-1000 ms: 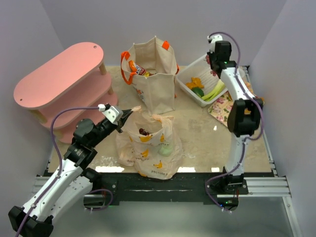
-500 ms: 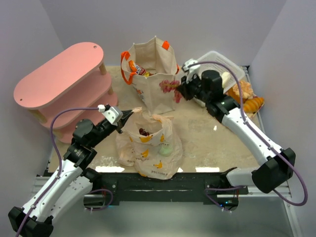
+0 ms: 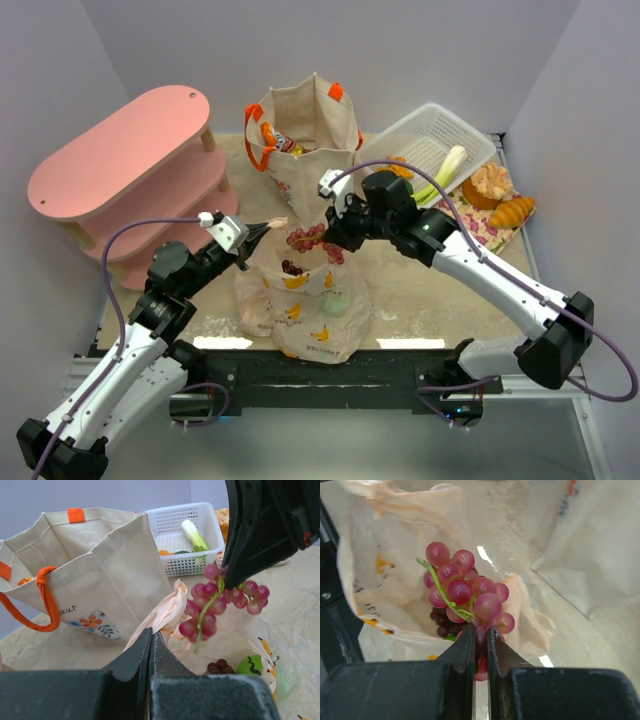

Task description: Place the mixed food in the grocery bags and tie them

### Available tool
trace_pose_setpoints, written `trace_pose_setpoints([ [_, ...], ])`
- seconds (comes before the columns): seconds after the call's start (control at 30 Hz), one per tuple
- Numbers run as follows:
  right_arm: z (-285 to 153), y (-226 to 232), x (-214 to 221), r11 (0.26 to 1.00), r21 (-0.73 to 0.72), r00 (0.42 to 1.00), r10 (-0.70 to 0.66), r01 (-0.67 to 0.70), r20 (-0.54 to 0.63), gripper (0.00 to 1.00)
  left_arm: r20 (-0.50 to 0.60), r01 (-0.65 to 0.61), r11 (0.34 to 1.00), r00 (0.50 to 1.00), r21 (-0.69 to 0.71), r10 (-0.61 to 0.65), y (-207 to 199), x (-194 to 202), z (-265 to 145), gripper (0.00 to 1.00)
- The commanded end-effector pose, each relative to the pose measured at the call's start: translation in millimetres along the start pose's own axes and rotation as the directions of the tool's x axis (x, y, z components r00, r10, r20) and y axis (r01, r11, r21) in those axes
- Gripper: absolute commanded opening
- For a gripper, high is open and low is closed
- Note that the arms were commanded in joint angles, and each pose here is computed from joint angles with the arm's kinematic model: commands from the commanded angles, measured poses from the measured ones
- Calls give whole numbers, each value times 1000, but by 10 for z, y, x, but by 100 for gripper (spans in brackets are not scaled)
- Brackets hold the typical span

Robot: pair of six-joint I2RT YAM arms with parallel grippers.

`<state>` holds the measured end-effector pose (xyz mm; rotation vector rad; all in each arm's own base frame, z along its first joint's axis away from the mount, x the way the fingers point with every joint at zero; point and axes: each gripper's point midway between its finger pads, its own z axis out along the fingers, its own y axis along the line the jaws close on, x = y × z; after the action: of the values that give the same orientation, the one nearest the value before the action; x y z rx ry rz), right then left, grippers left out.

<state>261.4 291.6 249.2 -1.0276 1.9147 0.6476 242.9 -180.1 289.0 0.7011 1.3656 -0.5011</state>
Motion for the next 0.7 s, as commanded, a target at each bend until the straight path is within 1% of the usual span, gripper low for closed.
trace_pose_setpoints([
  [0.0,122,310,-33,993,-89,997,-75,72,-32,0,54,-14,1000,998,2,14,2,-179,15,0],
  [0.07,249,374,-18,990,-97,993,-105,100,-48,0,57,-13,1000,998,11,12,-14,-185,16,0],
  [0.13,316,409,-98,988,-92,991,-131,127,-31,0,59,-12,1000,998,16,11,-22,-190,16,0],
  [0.23,408,415,-308,986,-75,988,-149,152,42,0,62,-12,1000,998,17,11,-26,-200,8,0],
  [0.27,425,430,-429,984,-75,984,-156,163,88,0,65,-13,1000,998,16,12,-27,-209,3,0],
  [0.4,405,491,-786,976,-62,964,-194,208,184,0,62,-12,1000,998,18,11,-30,-197,6,0],
  [0.47,412,526,-899,972,-66,953,-207,226,223,0,61,-12,1000,998,20,10,-32,-196,11,0],
  [0.57,490,613,-935,966,-101,947,-206,237,248,0,63,-12,1000,998,26,11,-42,-201,11,0],
  [0.67,645,705,-776,964,-148,955,-180,219,236,0,63,-11,1000,998,28,9,-45,-201,11,0],
])
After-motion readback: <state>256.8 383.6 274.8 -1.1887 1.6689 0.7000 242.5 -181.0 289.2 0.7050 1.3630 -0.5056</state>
